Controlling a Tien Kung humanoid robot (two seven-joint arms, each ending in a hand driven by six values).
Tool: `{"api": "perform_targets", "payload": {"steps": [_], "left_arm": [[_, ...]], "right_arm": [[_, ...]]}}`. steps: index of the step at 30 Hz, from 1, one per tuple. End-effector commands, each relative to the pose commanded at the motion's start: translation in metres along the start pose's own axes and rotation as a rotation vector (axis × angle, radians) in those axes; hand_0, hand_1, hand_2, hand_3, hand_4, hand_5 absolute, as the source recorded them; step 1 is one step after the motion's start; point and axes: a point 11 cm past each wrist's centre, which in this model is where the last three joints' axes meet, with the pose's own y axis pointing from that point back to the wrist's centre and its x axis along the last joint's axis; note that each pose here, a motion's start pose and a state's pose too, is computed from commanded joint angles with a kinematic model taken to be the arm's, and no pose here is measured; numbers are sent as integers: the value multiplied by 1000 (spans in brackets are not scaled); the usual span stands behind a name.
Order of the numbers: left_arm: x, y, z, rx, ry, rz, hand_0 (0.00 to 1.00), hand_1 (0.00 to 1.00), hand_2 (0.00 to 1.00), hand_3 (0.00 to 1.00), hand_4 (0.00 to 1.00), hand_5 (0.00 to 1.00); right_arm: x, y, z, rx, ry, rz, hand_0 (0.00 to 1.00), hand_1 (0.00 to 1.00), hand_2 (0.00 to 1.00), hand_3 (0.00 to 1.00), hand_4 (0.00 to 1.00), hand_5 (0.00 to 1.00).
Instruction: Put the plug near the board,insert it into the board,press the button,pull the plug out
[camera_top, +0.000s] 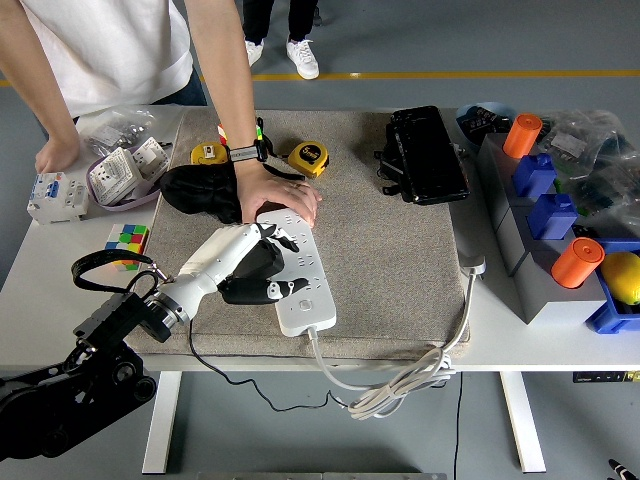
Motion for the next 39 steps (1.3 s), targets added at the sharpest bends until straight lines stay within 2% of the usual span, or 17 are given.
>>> {"api": "perform_targets", "payload": {"steps": [3,7,16,17,23,28,39], "left_arm": [[0,2,-2,4,-2,5,384,544,631,573,869,491],[9,4,-6,12,-12,53,385,554,631,575,870,491],[15,7,-12,20,-29,79,388,574,636,576,877,495],[15,8,-13,22,-33,79,417,593,640,581,879,492],[17,14,-17,22,-80,74,432,613,647,583,879,491],[11,17,-19,23,-107,44,432,613,647,583,879,491],[7,10,-19,19,-138,16,457,631,662,590,877,486]], "right_arm": [[-1,0,0,2,-1,-1,623,679,689,580,857,497],[0,0,0,1,0,1,623,679,688,580,856,496],[-1,0,-1,4,-1,-2,623,679,688,579,855,494],[-1,0,-1,5,-1,-2,623,679,686,578,855,494],[1,0,0,3,-2,1,623,679,686,578,854,492],[1,0,0,6,-3,1,623,679,686,578,854,492],[1,0,-4,16,-1,0,622,678,685,576,854,491]]}}
